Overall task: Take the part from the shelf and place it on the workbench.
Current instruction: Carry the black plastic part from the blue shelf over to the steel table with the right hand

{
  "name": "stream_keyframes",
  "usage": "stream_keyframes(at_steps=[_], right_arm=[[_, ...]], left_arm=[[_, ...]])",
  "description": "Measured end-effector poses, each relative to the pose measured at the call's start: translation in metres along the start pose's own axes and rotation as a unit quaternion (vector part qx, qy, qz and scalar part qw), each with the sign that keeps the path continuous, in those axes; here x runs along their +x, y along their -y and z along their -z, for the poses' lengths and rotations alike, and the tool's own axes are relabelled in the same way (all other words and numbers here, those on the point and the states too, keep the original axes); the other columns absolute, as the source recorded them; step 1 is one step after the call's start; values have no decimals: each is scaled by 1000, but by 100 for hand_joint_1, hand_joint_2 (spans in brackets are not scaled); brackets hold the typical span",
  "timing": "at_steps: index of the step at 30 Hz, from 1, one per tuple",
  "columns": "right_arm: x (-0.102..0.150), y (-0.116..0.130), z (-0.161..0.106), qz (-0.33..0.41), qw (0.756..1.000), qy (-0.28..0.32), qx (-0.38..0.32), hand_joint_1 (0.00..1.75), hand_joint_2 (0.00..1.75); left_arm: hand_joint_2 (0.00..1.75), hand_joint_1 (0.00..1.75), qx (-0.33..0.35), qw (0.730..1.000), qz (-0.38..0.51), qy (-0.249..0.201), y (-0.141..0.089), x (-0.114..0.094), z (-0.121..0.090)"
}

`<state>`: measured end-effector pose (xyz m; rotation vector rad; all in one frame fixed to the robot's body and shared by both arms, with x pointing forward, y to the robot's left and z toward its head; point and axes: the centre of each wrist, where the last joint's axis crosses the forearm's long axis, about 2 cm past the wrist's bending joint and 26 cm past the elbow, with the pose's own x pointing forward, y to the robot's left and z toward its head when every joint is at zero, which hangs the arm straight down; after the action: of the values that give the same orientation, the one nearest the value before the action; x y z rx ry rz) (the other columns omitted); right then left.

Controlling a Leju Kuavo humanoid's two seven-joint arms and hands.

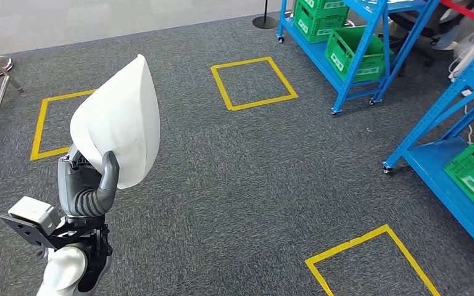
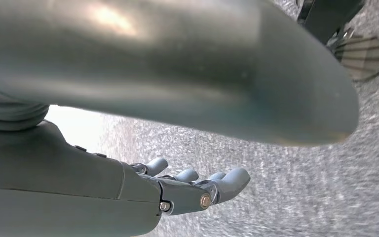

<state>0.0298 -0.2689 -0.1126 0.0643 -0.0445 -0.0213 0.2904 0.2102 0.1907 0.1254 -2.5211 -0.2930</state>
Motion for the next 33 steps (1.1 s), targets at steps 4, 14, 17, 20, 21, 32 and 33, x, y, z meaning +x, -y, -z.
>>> stream_keyframes(at_steps=[4,14,17,20,21,32,33], right_arm=[[-11,-3,0,15,1000,-3,8,0,0],[-13,-2,0,14,1000,-3,10,0,0],[-14,-2,0,10,1000,-3,11,0,0],[-18,-1,0,4,1000,-8,12,0,0],[-19,-1,0,2,1000,-8,12,0,0],[-12,4,0,-11,1000,-2,14,0,0],[-13,4,0,-12,1000,-3,14,0,0]], left_arm=[[175,175,-5,998,-16,-68,-8,-12,-18],[175,175,1,997,-10,-72,-10,-13,-22],[175,175,6,997,-5,-73,-12,-12,-26],[175,175,8,997,-1,-77,-13,-10,-33],[175,175,8,997,0,-79,-14,-10,-36],[175,175,18,997,12,-76,-27,-7,-43],[175,175,19,997,11,-75,-27,-7,-43]])
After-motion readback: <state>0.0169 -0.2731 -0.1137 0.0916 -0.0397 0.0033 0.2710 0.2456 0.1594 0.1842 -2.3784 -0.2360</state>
